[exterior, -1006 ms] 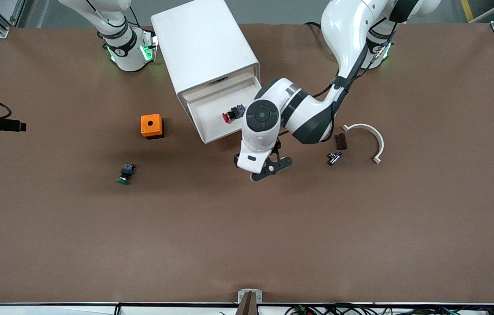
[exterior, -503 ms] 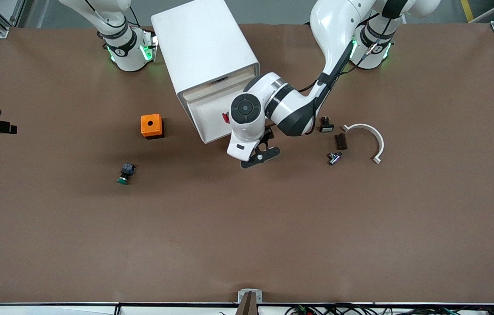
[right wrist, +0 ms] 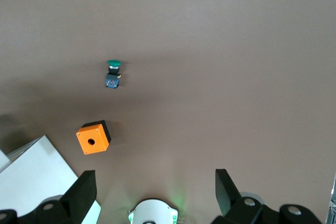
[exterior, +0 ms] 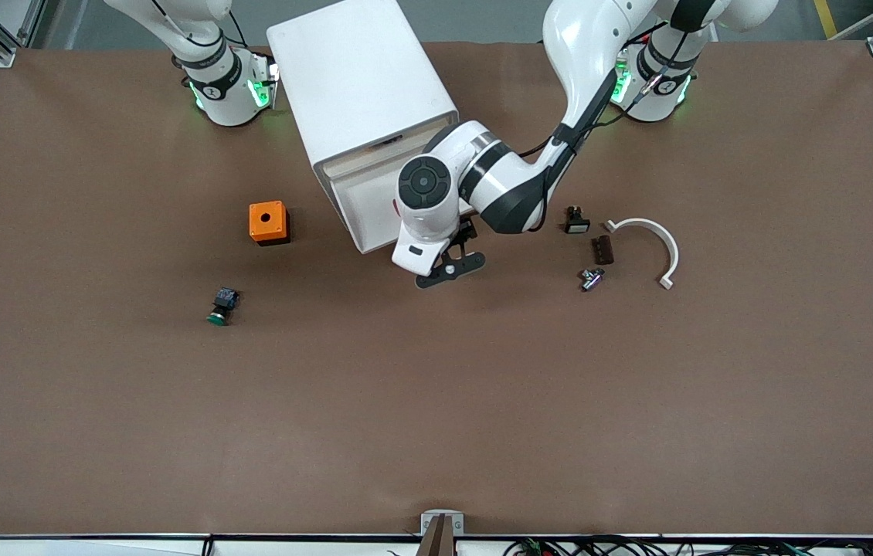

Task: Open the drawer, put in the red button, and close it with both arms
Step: 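Push the drawer shut into the cabinet with the left gripper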

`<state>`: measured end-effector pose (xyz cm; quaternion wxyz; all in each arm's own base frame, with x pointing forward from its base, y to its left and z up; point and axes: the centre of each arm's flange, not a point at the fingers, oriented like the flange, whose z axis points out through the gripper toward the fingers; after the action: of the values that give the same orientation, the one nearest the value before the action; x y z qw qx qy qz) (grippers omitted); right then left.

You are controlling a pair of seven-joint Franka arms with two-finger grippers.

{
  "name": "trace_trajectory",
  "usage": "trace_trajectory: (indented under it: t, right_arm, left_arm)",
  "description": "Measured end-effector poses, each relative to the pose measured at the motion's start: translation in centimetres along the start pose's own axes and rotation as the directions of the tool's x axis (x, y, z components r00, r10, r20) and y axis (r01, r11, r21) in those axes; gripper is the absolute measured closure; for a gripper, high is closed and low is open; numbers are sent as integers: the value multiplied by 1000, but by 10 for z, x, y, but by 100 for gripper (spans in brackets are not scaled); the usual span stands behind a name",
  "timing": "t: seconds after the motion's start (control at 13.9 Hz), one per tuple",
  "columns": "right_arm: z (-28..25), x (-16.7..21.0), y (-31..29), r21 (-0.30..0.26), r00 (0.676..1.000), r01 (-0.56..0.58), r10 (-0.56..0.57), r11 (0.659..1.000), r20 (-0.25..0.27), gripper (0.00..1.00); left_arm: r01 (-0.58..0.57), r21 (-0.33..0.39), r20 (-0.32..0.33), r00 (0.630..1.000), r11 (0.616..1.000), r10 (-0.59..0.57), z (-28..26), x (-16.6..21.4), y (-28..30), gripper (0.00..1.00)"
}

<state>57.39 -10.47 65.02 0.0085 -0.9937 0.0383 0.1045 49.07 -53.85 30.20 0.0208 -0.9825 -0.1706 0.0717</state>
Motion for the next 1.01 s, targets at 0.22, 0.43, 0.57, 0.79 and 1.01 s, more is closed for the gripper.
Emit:
trace_trajectory:
  t: [0.22, 0.43, 0.57, 0.79, 1.01]
  right_arm:
    - [2, -10, -3, 6, 998, 4, -4, 1000, 55, 0]
    - [1, -11, -4, 6, 998, 6, -6, 1000, 55, 0]
    - [1, -13, -4, 5, 999, 7, -7, 1000, 31, 0]
    - [0, -25, -7, 0, 1000, 10, -10, 1000, -21, 0]
    - [-8, -38, -13, -5, 998, 21, -22, 1000, -60, 0]
  left_arm:
    - [-8, -21, 52, 999, 1000, 9, 1, -18, 7, 0]
    - [5, -41, 111, 994, 999, 0, 3, -30, 12, 0]
    - [4, -40, 123, 992, 999, 1, 6, -35, 13, 0]
    - [25, -50, 193, 981, 998, -15, 12, -47, 15, 0]
    - [46, -58, 275, 961, 997, -29, 20, -65, 19, 0]
